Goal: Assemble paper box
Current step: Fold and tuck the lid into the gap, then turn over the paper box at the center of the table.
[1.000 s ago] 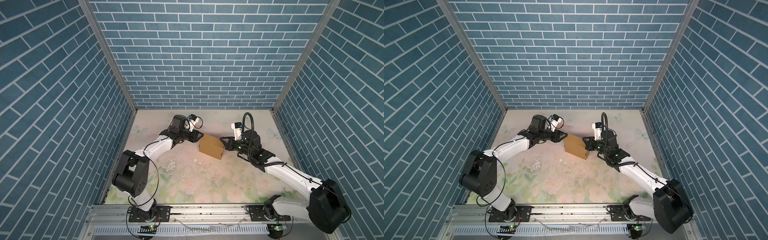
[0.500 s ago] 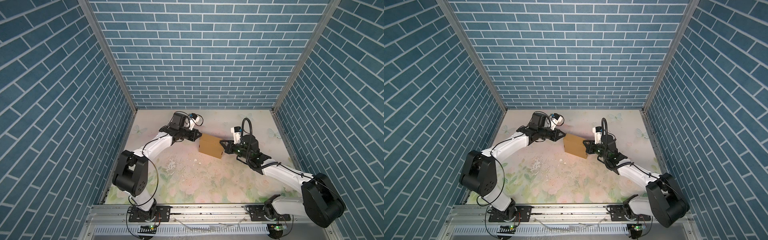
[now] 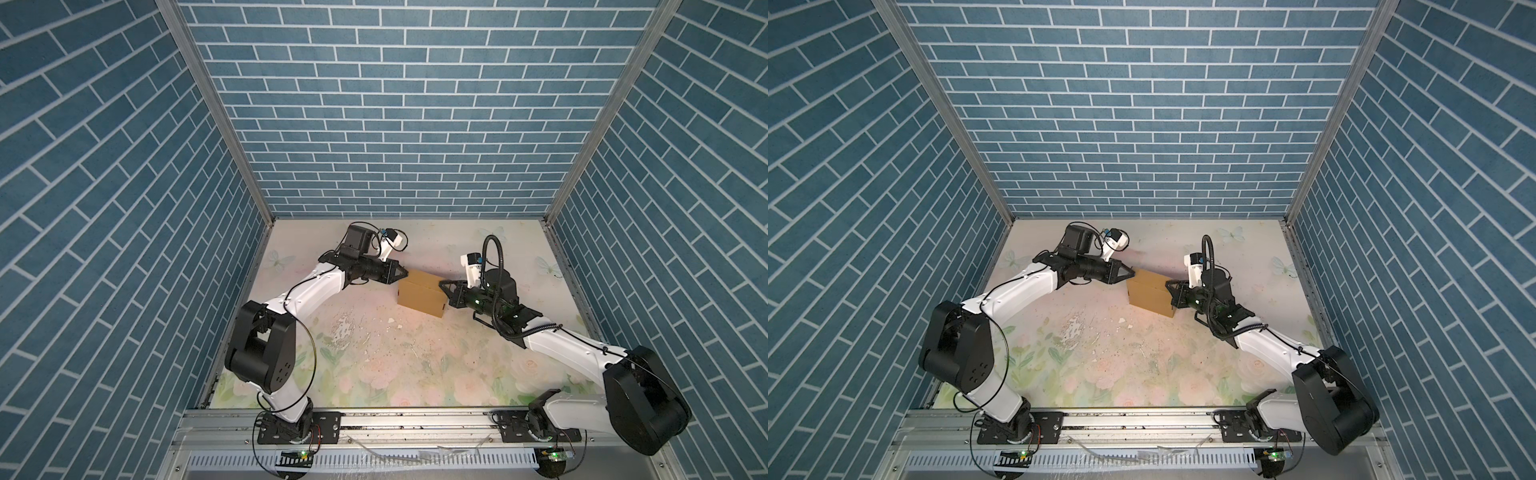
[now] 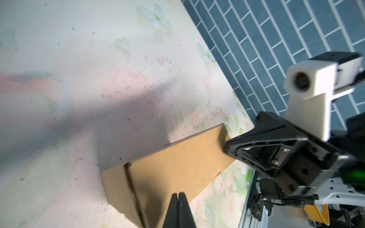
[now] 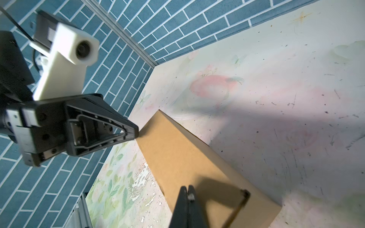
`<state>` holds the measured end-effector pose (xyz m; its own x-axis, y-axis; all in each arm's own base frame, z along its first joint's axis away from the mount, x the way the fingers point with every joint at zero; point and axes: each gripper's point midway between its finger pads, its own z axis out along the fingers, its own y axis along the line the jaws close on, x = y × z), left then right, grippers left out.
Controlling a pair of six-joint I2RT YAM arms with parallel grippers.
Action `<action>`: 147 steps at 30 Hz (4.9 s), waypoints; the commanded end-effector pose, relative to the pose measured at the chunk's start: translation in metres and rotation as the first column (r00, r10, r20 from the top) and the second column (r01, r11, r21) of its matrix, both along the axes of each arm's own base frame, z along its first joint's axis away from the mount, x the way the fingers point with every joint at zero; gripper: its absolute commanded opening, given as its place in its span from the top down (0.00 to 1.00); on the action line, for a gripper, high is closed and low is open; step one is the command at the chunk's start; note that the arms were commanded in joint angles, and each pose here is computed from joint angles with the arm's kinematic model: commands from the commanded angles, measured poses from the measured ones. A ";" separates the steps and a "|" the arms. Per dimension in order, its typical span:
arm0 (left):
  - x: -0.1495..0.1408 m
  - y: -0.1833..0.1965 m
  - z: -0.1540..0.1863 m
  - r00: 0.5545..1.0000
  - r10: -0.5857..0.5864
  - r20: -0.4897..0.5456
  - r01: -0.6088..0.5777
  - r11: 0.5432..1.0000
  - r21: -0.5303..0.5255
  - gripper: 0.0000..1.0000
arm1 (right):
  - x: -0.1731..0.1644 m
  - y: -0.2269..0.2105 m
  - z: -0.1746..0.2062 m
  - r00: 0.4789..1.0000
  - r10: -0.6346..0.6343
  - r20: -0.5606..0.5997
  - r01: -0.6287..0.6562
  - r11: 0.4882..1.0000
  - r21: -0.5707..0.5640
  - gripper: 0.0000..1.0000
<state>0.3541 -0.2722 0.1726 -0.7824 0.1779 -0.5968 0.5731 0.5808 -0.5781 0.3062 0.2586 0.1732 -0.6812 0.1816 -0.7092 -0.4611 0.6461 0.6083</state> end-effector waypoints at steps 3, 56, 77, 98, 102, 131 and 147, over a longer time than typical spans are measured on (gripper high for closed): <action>0.003 0.027 -0.058 0.993 0.114 -0.032 -0.108 0.982 0.153 1.00 | -0.014 -0.020 -0.053 0.988 -0.037 -0.152 0.015 0.990 -0.142 1.00; 0.037 0.129 -0.001 0.954 0.261 0.148 -0.283 0.947 0.150 0.45 | 0.005 0.023 0.001 0.752 0.645 -0.136 -0.580 0.551 -0.600 0.28; 0.039 0.144 -0.027 0.952 0.256 0.170 -0.289 0.935 0.205 0.29 | 0.017 0.040 -0.030 0.696 0.690 -0.199 -0.608 0.420 -0.674 0.50; 0.039 0.153 -0.020 0.940 0.274 0.203 -0.314 0.927 0.203 0.28 | 0.077 0.047 -0.018 0.664 0.748 0.003 -0.278 0.251 -0.927 0.53; 0.039 0.157 -0.016 0.937 0.284 0.203 -0.324 0.923 0.206 0.28 | 0.053 0.068 -0.035 0.482 0.871 0.096 -0.181 0.206 -0.962 0.53; 0.043 0.171 -0.022 0.926 0.304 0.225 -0.353 0.907 0.228 0.26 | -0.024 0.076 -0.092 0.345 0.938 0.005 -0.314 0.121 -0.942 0.20; 0.043 0.188 -0.017 0.911 0.338 0.239 -0.390 0.893 0.225 0.25 | 0.010 0.098 -0.092 0.412 0.910 0.044 -0.231 0.151 -0.961 0.21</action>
